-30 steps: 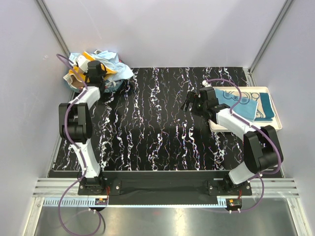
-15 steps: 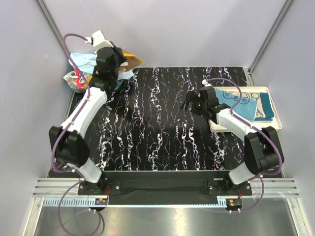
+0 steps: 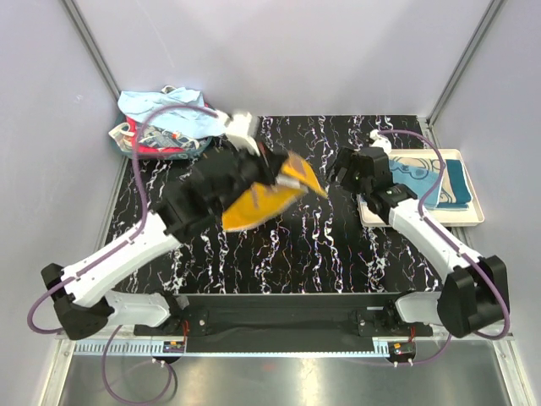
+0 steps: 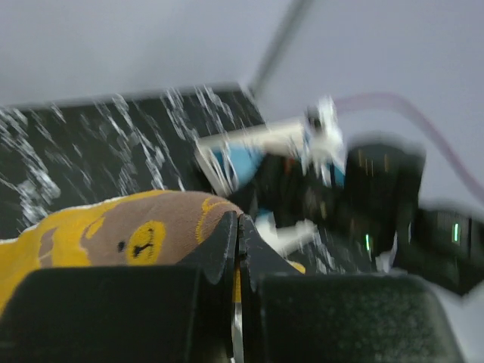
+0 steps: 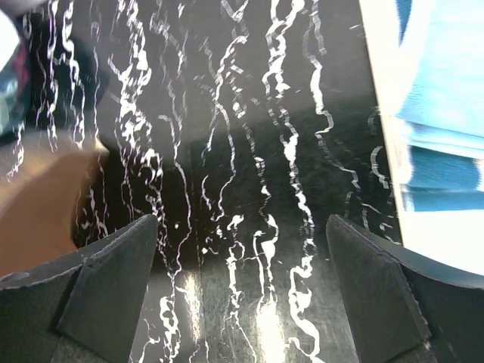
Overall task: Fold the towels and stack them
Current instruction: Move the towel to the center of the board
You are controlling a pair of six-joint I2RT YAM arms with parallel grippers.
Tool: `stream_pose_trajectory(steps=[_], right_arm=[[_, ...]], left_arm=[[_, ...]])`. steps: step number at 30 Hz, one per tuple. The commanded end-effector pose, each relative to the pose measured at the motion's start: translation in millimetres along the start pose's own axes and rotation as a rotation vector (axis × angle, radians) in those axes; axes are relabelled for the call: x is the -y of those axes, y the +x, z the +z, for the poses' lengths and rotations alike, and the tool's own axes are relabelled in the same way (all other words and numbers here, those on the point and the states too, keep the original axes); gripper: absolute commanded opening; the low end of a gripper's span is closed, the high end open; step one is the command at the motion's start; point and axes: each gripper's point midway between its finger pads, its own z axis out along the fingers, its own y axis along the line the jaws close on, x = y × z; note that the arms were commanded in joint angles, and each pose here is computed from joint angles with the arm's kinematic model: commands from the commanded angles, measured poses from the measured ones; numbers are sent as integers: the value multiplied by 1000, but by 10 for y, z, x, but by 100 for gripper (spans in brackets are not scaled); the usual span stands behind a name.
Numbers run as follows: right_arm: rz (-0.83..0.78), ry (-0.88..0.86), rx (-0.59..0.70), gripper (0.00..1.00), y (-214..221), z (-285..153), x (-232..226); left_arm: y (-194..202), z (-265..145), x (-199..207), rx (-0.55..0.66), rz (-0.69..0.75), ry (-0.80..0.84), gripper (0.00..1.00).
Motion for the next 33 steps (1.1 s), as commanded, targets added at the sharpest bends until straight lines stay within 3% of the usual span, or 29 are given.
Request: stream_pose_trajectory(steps=[1, 5, 10, 17, 18, 21, 22, 24, 25, 26, 28, 29, 33], right_arm=[[37, 75, 62, 100, -95, -123, 132], [29, 135, 38, 100, 29, -143, 292], [13, 112, 13, 100, 128, -48, 282], [-44, -6, -117, 99, 331, 386, -57], [-61, -19, -131, 98, 350, 443, -104], [-112, -89, -187, 92, 398, 678, -336], [-135, -137, -184, 92, 311, 720, -489], [-169, -173, -226, 85, 408, 888, -576], [-194, -218, -232, 83, 403, 993, -684], [-211, -248, -240, 81, 421, 1032, -751], [-245, -332, -237, 72, 371, 1096, -955], [-256, -338, -263, 68, 458, 1198, -949], [-340, -406, -302, 62, 634, 1316, -1212]], left_arm=[[667, -236, 75, -165, 18, 34, 0], [1533, -602, 208, -386, -79, 181, 0], [2550, -1219, 267, -643, -77, 331, 0], [2997, -1746, 477, -849, -96, 539, 0], [3017, -1753, 478, -859, -94, 543, 8], [2969, -1571, 376, -818, -59, 429, 14], [2917, -1478, 310, -788, -45, 363, 33], [2704, -1243, 102, -684, -29, 172, 28], [2611, -1175, 8, -646, -24, 97, 33], [2507, -1107, -300, -584, -17, -95, 40], [2174, -1008, -456, -489, -60, -230, 35], [2059, -1009, -756, -447, -103, -382, 33], [1779, -1102, -1265, -309, -323, -565, 49]])
